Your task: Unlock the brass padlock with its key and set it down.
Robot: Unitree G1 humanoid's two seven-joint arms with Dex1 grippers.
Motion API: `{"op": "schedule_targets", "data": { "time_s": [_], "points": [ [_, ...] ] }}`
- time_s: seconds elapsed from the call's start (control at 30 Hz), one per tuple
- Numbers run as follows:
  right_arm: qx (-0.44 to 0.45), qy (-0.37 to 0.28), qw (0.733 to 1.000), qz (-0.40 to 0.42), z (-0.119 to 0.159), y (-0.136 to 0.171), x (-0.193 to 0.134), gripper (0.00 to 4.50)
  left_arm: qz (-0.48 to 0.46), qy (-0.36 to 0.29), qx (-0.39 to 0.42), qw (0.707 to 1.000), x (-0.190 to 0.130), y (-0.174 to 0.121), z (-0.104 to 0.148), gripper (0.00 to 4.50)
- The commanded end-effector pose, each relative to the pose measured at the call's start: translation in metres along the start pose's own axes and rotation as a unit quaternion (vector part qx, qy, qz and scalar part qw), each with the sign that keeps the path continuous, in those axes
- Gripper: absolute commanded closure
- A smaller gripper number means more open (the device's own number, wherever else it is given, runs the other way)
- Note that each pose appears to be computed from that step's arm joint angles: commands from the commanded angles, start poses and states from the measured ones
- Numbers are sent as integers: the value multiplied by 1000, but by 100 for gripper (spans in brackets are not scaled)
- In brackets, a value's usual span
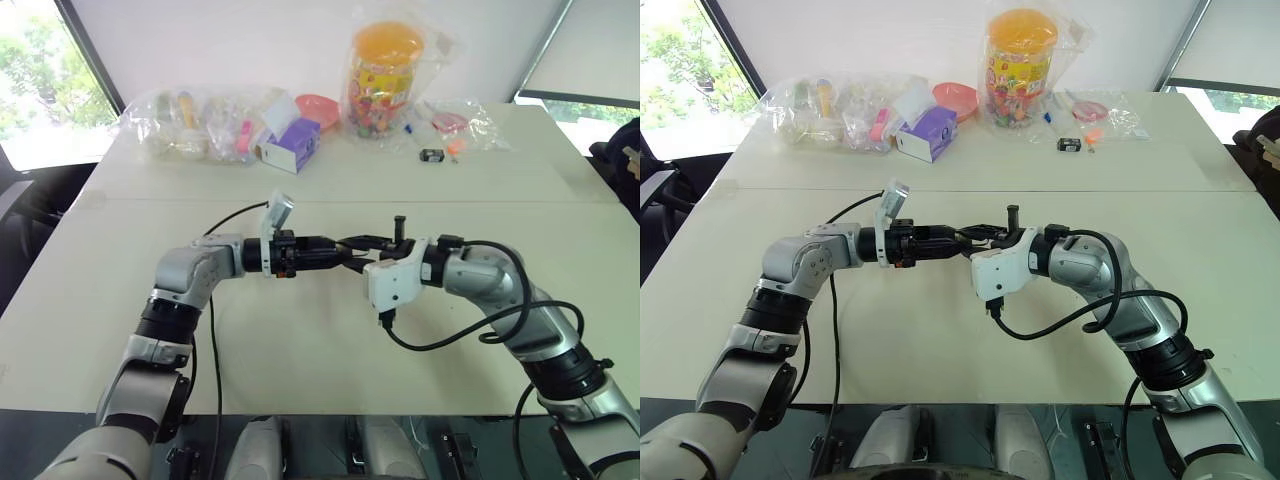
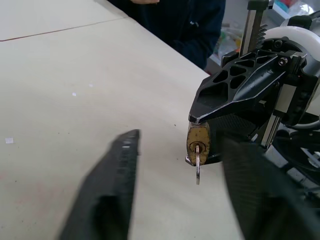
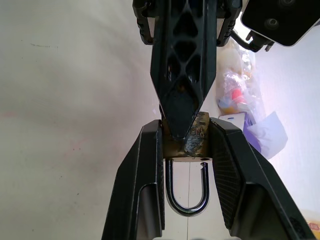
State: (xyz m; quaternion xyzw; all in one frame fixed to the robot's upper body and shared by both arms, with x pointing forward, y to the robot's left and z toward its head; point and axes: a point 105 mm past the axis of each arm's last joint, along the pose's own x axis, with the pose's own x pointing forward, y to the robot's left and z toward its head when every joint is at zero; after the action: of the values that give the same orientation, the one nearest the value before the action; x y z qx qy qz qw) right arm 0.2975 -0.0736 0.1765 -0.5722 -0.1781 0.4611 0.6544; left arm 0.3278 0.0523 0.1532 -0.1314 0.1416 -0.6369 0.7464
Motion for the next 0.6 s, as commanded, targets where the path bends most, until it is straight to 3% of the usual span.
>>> {"op": "schedule_targets", "data": {
  "time_s": [0.03, 0.1, 0.47, 0.6],
  "points": [
    [-19, -15, 999, -26, 11, -15, -5, 378, -10, -16, 21, 1000, 1, -3, 13, 380],
    [-19, -15, 999, -26, 11, -15, -5, 378, -10, -16, 20, 1000, 1, -3, 13, 445],
    [-3, -26, 1000, -9, 15, -9, -4, 378, -15, -7, 18, 1000, 2, -5, 11, 445],
    [37, -4, 999, 25, 6, 0, -10, 182, -34, 1, 22, 999, -1, -13, 11, 450]
  ]
}}
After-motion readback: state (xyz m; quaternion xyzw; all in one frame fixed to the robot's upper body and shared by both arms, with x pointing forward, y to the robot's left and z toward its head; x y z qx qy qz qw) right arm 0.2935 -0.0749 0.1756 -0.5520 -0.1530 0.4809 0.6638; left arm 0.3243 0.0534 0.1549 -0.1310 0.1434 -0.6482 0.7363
